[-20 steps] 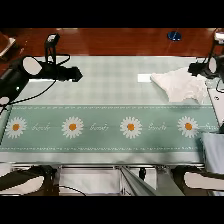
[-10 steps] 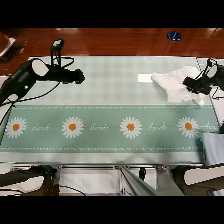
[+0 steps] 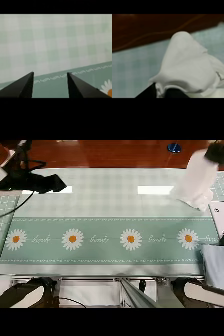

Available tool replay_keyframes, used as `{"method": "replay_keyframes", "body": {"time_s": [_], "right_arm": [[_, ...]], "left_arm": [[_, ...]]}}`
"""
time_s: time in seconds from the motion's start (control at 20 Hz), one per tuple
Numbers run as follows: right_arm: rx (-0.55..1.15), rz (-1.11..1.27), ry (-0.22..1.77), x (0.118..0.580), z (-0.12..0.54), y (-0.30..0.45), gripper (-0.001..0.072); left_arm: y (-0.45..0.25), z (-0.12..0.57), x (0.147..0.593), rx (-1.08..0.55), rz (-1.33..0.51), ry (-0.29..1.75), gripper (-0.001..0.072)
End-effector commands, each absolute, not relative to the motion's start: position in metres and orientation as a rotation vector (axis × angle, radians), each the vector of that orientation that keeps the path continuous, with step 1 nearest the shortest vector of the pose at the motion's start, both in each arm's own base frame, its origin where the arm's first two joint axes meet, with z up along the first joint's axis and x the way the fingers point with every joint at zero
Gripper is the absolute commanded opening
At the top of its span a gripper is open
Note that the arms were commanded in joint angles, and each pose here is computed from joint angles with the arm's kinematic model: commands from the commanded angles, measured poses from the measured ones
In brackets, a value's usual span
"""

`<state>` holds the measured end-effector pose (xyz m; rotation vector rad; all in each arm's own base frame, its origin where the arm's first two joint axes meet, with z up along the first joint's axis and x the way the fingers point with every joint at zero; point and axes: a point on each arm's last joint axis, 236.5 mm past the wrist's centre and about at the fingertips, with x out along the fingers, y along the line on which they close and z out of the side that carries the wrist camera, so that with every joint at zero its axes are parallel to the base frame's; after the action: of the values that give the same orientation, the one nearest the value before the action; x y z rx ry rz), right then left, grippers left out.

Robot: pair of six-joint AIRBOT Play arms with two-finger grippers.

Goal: Fold the shirts.

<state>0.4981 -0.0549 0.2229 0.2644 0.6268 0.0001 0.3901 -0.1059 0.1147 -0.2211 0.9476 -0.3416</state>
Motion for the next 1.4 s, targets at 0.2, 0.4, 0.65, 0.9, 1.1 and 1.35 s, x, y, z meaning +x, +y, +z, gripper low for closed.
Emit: {"method": "replay_keyframes", "body": {"time_s": [0.2, 0.4, 0.65, 0.9, 1.1, 1.35], "right_arm": [[0.054, 0.246, 0.173, 0.388, 0.434, 0.050, 0.0036], [0.003, 0.384, 0.104, 0.340, 0.466, 0.097, 0.0036], [-0.062, 0.634, 0.426, 0.316, 0.379, 0.172, 0.0037], [-0.033, 0.868, 0.787, 0.292, 0.232, 0.276, 0.0037], [0.009, 0.886, 0.997, 0.271, 0.107, 0.339, 0.0036], [0.077, 0.781, 1.223, 0.268, 0.000, 0.367, 0.0413]], "left_arm": [[-0.114, 0.075, 0.273, -0.289, -0.342, 0.909, 0.0506], [-0.124, 0.052, 0.254, -0.345, -0.366, 0.965, 0.0506], [-0.124, 0.055, 0.258, -0.358, -0.365, 0.942, 0.0506], [-0.122, 0.060, 0.267, -0.363, -0.355, 0.902, 0.0506], [-0.124, 0.053, 0.267, -0.375, -0.353, 0.929, 0.0506], [-0.135, 0.033, 0.262, -0.425, -0.368, 1.035, 0.0506]]}}
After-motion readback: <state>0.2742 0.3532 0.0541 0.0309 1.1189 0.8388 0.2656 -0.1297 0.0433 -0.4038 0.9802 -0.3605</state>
